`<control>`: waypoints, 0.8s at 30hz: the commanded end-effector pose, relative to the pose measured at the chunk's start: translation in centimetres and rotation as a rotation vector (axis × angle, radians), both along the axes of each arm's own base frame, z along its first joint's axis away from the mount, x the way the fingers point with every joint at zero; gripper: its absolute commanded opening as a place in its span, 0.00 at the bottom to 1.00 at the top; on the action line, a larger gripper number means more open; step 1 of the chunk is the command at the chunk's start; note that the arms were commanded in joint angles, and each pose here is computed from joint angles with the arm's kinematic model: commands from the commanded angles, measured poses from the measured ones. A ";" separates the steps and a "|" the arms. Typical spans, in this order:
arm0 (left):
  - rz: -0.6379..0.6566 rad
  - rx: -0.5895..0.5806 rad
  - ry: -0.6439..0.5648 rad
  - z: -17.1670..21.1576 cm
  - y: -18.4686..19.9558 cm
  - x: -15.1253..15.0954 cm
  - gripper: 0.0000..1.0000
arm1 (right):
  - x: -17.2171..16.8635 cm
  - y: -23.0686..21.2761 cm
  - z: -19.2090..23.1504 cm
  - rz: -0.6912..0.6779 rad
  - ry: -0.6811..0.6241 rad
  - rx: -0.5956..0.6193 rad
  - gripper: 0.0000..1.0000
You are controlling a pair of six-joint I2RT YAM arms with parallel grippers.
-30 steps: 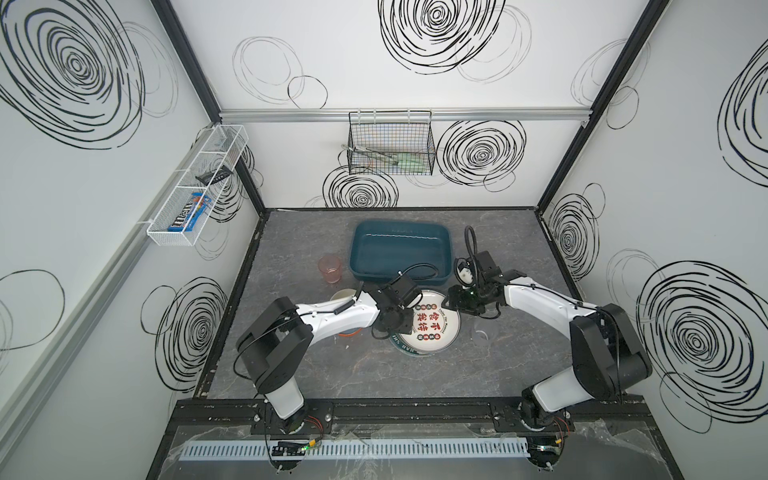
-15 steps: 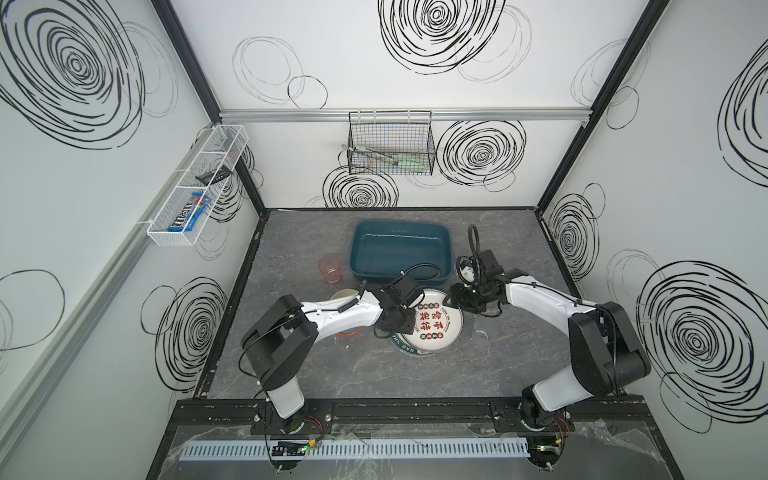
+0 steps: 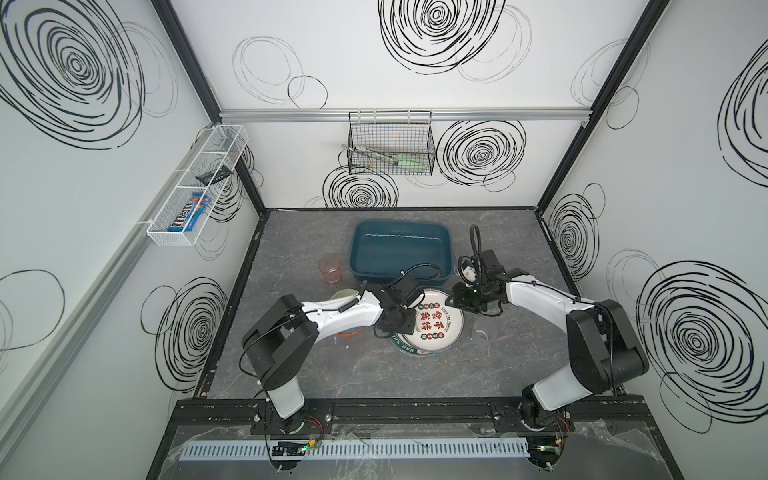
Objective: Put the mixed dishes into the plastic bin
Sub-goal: 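Lift the top plate off the stack with the right gripper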
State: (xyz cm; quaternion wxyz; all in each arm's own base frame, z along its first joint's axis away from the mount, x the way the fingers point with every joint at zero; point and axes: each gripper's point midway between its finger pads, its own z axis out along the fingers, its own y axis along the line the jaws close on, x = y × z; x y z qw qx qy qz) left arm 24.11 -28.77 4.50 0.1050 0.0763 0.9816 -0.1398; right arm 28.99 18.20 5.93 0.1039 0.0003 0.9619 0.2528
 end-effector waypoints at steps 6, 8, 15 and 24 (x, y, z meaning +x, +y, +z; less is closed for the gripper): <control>-0.016 -0.039 -0.023 0.6 -1.2 0.4 0.50 | 0.1 -0.3 -0.2 -0.002 -0.005 0.008 0.30; -0.014 -0.038 -0.025 0.6 -1.1 0.5 0.50 | 0.3 -0.5 0.0 -0.008 -0.014 0.008 0.27; -0.008 -0.044 -0.035 1.2 -0.9 0.5 0.50 | 0.8 -0.8 1.1 -0.010 -0.052 -0.002 0.19; 0.022 -0.074 -0.092 4.0 0.1 1.2 0.51 | 0.7 -0.8 3.1 0.004 -0.102 0.015 0.04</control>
